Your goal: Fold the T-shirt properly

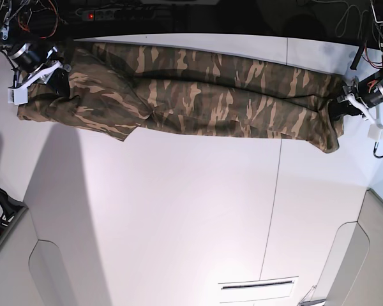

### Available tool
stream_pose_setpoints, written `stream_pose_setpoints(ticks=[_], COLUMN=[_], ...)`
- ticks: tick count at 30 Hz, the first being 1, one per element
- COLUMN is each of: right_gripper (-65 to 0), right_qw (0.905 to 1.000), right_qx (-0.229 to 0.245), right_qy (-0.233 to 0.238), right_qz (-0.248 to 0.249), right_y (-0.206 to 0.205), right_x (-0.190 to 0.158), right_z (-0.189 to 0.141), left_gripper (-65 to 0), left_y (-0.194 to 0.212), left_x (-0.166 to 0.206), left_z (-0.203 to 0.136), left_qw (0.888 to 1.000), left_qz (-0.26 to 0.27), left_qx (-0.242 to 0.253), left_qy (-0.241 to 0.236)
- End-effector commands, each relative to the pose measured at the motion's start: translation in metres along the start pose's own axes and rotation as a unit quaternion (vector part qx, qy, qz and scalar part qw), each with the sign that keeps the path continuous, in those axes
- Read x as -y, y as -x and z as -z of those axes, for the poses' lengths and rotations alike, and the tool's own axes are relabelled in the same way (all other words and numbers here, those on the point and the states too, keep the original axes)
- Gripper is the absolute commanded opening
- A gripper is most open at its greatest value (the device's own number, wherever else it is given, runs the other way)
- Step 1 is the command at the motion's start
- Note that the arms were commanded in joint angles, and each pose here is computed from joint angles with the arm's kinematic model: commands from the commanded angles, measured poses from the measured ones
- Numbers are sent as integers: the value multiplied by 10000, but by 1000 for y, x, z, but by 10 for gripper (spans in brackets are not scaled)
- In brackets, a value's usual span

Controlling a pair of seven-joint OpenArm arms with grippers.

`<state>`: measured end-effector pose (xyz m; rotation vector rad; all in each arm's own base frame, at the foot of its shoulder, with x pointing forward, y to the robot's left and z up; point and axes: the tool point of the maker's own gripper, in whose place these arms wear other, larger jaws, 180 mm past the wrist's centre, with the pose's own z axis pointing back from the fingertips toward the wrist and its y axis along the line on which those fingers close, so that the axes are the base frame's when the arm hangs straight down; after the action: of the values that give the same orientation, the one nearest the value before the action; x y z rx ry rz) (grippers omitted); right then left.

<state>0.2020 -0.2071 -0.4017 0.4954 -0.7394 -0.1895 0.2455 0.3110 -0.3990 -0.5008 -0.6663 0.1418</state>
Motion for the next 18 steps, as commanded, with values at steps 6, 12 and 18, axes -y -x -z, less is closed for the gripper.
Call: stream_pose_setpoints(ticks=[6, 12, 18], right_gripper=[-646, -463, -463], right_qw=[9988, 9966, 9946], right_qx=[324, 440, 502], right_qy=[-265, -339, -316], right_qz=[-255, -603, -852], right_y=[-31, -45, -54], right_x=[-19, -35, -43], right_z=[-15, -22, -26], left_gripper=[-650, -650, -650], left_y=[-51, -85, -135], left_x=[2, -6, -14], left_z=[-9, -13, -37], left_qw=[9982, 9934, 9835], left_qz=[409, 952, 1467], left_qx=[431, 475, 687], left_qy=[-33, -422, -809])
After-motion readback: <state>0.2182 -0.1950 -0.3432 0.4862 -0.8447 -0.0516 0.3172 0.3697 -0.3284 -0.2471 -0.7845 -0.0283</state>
